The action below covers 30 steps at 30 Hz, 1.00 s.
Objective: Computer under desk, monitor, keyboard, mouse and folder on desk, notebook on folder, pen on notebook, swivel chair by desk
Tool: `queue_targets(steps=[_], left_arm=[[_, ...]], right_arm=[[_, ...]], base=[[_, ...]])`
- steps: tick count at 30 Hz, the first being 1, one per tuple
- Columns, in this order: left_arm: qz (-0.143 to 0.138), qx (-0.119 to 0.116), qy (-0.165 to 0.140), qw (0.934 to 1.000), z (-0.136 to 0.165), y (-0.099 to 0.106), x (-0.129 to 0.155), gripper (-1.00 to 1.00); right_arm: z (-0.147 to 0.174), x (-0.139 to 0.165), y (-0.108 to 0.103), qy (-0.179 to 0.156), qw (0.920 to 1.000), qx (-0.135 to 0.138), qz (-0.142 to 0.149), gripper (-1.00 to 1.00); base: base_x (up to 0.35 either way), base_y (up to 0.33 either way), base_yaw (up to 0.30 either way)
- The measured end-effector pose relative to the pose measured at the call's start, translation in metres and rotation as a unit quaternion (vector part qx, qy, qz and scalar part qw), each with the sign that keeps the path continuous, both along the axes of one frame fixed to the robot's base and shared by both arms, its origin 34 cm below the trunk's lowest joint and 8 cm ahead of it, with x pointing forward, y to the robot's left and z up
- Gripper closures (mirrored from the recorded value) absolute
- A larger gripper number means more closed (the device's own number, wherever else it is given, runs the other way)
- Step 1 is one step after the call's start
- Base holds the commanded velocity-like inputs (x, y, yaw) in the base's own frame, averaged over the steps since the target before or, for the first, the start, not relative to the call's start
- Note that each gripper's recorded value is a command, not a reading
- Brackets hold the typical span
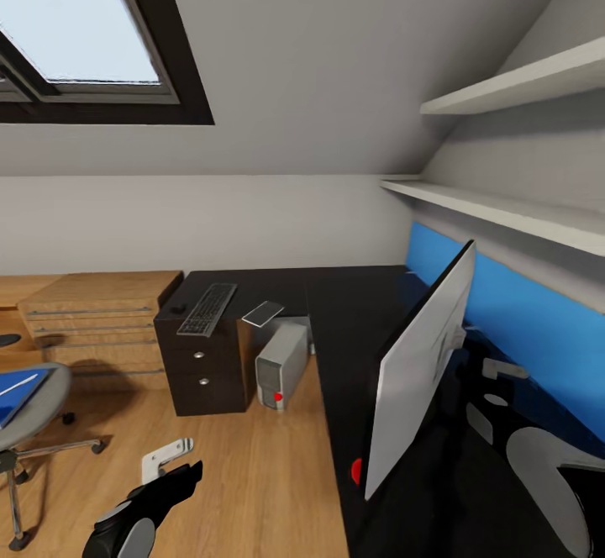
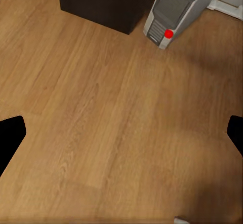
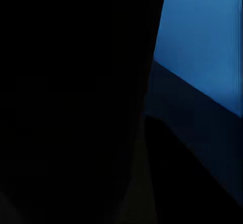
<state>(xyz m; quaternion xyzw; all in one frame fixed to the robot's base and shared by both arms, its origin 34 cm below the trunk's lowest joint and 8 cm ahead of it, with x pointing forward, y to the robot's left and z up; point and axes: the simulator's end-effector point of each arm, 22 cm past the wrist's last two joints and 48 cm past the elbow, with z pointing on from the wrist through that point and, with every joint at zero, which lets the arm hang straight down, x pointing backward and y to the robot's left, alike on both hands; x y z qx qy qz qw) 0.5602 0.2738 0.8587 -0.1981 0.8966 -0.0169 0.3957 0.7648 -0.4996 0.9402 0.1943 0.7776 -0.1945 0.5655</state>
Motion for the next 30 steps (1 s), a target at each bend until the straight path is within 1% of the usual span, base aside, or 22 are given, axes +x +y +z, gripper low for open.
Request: queue_targets(steps=[8, 17, 19, 30], left_arm=[[0.000, 0.001, 0.001, 1.0000, -0.0005, 0.0004, -0.0004, -1.00], [0.000, 0.001, 0.000, 1.0000, -0.0002, 0.0006, -0.0001, -1.00], [0.000, 0.001, 0.000, 1.0000, -0.0003, 0.0006, -0.0002, -1.00], [-0.001, 0.001, 0.000, 1.0000, -0.0004, 0.0001, -0.0004, -1.00]], right_arm=[[-0.0001, 0.0005, 0.0017, 0.000, 1.0000, 0.000, 0.001, 1.00], [0.0001, 0.0014, 0.0028, 0.000, 1.0000, 0.000, 0.004, 1.00], [-0.0003, 0.0004, 0.0016, 0.000, 1.0000, 0.000, 0.001, 1.00], [0.0002, 0.0010, 0.0022, 0.001, 1.0000, -0.001, 0.003, 1.00]], base=[[-0.001, -0.327, 0.000], [0.000, -0.176, 0.000], [0.000, -0.122, 0.000], [0.000, -0.012, 0.000]])
